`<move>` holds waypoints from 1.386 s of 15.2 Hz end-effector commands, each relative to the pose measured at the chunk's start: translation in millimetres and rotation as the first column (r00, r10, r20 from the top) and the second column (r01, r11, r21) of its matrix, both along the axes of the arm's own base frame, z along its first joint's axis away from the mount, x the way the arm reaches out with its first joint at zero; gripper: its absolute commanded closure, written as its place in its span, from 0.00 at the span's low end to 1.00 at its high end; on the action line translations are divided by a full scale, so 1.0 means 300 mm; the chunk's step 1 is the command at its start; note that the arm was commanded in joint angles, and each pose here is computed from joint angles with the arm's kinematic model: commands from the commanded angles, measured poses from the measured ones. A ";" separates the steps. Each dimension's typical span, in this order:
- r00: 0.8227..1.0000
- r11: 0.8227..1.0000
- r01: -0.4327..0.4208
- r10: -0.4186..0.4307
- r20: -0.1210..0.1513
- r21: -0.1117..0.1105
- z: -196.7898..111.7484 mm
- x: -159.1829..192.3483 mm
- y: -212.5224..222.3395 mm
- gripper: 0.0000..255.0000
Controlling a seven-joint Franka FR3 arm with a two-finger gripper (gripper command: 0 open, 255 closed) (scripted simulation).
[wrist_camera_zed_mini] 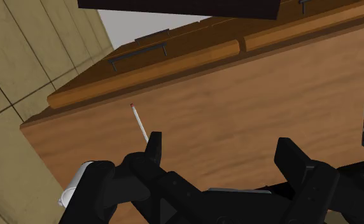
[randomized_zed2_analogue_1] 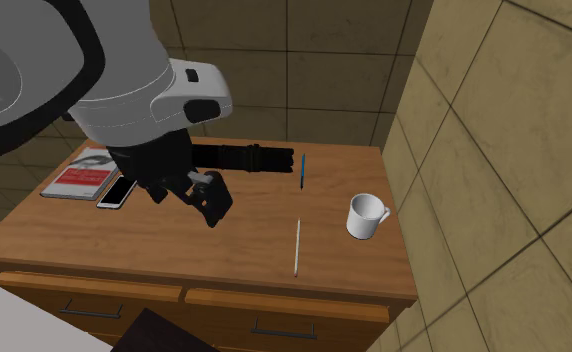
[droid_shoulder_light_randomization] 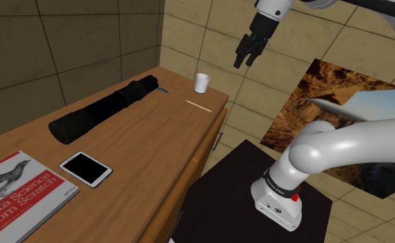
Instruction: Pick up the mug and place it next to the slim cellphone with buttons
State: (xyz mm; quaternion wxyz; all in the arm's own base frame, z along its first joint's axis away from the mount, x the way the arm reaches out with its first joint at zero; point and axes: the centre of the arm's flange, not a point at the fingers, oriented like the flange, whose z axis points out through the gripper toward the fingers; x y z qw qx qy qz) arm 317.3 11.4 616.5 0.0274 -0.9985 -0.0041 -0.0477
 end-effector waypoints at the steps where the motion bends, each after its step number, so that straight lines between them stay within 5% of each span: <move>1: 1.000 1.000 0.000 0.000 0.000 0.000 0.000 0.000 0.000 0.00; 21: 0.997 0.995 -0.062 0.058 -0.058 -0.076 -0.444 0.675 -0.359 0.00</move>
